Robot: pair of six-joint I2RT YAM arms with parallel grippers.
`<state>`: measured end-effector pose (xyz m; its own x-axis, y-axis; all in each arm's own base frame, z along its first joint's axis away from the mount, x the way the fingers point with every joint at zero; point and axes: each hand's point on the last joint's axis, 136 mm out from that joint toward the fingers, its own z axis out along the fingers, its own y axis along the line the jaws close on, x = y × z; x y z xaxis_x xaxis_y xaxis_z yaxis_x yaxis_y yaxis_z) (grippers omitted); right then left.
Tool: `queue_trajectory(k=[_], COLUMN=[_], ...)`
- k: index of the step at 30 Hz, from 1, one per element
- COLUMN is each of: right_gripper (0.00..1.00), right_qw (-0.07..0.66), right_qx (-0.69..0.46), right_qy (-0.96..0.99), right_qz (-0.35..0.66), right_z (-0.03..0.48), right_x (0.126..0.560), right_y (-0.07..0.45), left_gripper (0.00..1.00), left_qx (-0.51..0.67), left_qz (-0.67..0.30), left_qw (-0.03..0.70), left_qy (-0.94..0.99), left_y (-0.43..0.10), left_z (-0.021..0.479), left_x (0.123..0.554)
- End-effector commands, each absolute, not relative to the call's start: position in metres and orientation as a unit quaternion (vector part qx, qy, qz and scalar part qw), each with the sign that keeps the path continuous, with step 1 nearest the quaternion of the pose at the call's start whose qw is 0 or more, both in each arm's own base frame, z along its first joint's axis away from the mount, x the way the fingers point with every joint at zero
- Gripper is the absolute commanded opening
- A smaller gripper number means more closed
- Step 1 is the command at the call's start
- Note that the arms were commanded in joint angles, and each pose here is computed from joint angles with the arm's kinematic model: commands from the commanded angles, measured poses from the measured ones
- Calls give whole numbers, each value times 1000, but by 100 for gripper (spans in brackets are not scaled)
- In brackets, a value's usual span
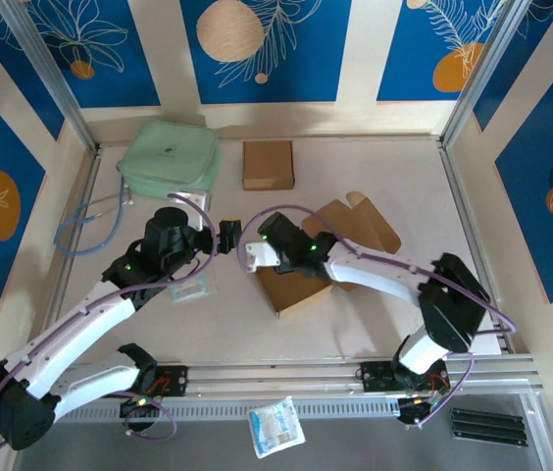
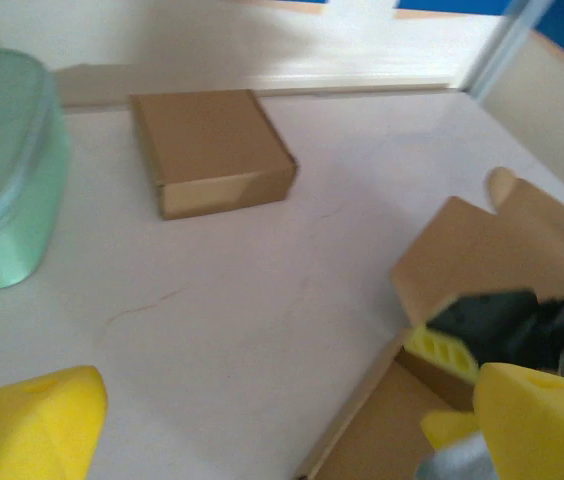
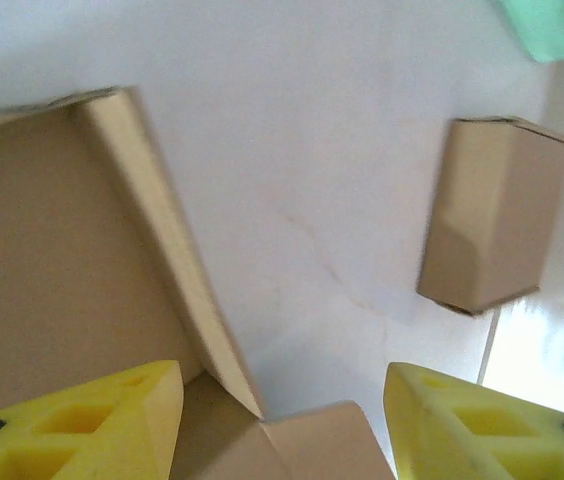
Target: Fold the paper box
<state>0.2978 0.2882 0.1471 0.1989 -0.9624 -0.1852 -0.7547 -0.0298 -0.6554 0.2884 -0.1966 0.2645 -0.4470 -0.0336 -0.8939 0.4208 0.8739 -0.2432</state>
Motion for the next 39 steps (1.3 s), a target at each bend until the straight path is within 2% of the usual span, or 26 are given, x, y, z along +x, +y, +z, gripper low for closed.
queue_trajectory(k=[1,4,6,8,10,15,23,26,29,35,39], right_gripper=[57,68,75,78,80,82,83,79,66,54,33], right_qw=[378,387,339,302,296,272,256,219,189,172,183], right_qx=[-582,-365,-182,-81,0,164,259,267,253,233,215], right_qy=[717,843,902,912,913,917,900,906,910,925,926], right_qz=[-61,81,193,266,281,243,239,246,267,247,253], right_z=[194,231,243,239,229,194,156,140,129,109,109], right_x=[303,312,312,304,295,269,259,261,263,263,265], right_y=[278,246,209,181,148,62,28,31,44,59,66], left_gripper=[95,97,98,98,98,100,100,99,99,99,99], left_qx=[198,253,290,319,346,393,404,397,390,369,360], left_qz=[-292,-337,-365,-389,-408,-448,-431,-420,-413,-392,-377], left_qw=[526,521,508,492,474,428,399,398,400,407,410], left_qy=[774,742,724,710,699,679,701,713,719,738,748], left_y=[-227,-245,-258,-269,-282,-310,-328,-325,-323,-319,-315], left_z=[290,303,309,311,310,305,290,286,285,280,277], left_x=[271,256,244,234,225,206,207,211,213,223,228])
